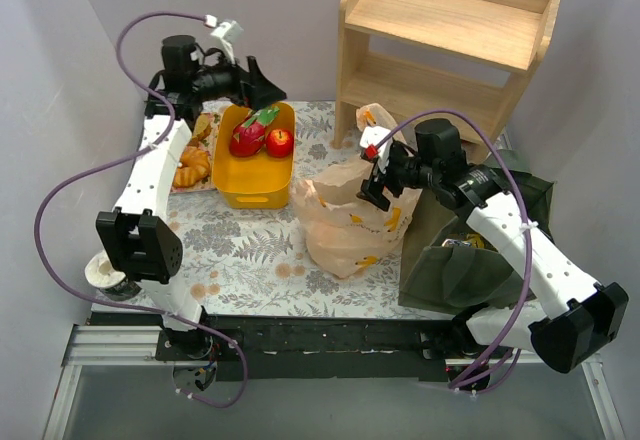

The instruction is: Untie the knot of the grocery bags and take out the mixed food

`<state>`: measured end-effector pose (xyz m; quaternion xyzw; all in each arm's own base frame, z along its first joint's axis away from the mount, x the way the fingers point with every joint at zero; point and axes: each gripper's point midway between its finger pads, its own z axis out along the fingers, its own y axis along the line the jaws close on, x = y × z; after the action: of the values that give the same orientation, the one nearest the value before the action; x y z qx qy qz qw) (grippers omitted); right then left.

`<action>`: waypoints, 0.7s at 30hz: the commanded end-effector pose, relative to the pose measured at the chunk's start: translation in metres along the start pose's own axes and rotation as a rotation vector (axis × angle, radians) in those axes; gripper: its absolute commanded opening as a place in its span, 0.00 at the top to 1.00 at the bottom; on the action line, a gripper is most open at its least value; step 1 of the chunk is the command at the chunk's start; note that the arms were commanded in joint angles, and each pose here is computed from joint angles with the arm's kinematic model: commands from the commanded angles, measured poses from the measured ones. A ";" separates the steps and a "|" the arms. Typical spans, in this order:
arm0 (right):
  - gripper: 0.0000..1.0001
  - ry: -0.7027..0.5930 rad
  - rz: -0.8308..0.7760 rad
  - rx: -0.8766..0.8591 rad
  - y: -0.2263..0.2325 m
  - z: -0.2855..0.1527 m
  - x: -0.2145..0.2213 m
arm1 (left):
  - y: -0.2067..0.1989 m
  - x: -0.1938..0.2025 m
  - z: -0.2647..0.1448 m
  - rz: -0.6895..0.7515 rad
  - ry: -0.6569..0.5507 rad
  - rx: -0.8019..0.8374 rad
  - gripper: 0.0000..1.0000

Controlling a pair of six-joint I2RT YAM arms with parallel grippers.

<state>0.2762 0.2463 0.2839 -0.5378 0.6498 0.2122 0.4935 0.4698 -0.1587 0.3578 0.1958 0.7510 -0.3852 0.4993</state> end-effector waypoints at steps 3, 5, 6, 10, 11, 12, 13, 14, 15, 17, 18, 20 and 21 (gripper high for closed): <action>0.15 0.027 -0.061 -0.099 0.035 -0.009 0.028 | -0.107 0.064 0.035 -0.007 0.168 0.270 0.02; 0.16 0.021 -0.071 -0.124 0.047 -0.016 0.032 | -0.107 0.083 0.047 0.033 0.209 0.231 0.02; 0.17 0.035 -0.068 -0.143 0.057 -0.019 0.042 | -0.121 0.100 0.054 0.043 0.256 0.242 0.02; 0.17 0.055 -0.044 -0.176 0.079 -0.023 0.071 | -0.136 0.145 0.068 0.140 0.353 0.159 0.02; 0.18 0.054 -0.038 -0.181 0.083 -0.024 0.074 | -0.138 0.152 0.068 0.165 0.371 0.139 0.02; 0.17 0.047 -0.037 -0.178 0.085 -0.026 0.075 | -0.149 0.174 0.067 0.183 0.424 0.156 0.02; 0.18 0.058 -0.022 -0.183 0.088 -0.025 0.082 | -0.154 0.184 0.065 0.190 0.447 0.162 0.02; 0.17 0.059 -0.022 -0.181 0.090 -0.025 0.084 | -0.157 0.191 0.062 0.205 0.461 0.155 0.02; 0.17 0.054 -0.024 -0.178 0.091 -0.027 0.084 | -0.165 0.204 0.061 0.220 0.492 0.161 0.02; 0.17 0.059 -0.019 -0.181 0.093 -0.027 0.089 | -0.159 0.228 0.057 0.251 0.546 0.118 0.02; 0.17 0.051 -0.024 -0.181 0.094 -0.028 0.088 | -0.152 0.234 0.057 0.278 0.555 0.062 0.02; 0.18 0.042 -0.025 -0.200 0.099 -0.029 0.089 | -0.138 0.246 0.054 0.294 0.583 0.000 0.02; 0.19 0.036 -0.035 -0.206 0.101 -0.030 0.089 | -0.126 0.246 0.055 0.311 0.583 -0.061 0.02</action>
<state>0.1879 0.2092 0.1892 -0.5909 0.6469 0.2428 0.4163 0.2892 -0.3368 0.1693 0.4082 0.8153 -0.3137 0.2649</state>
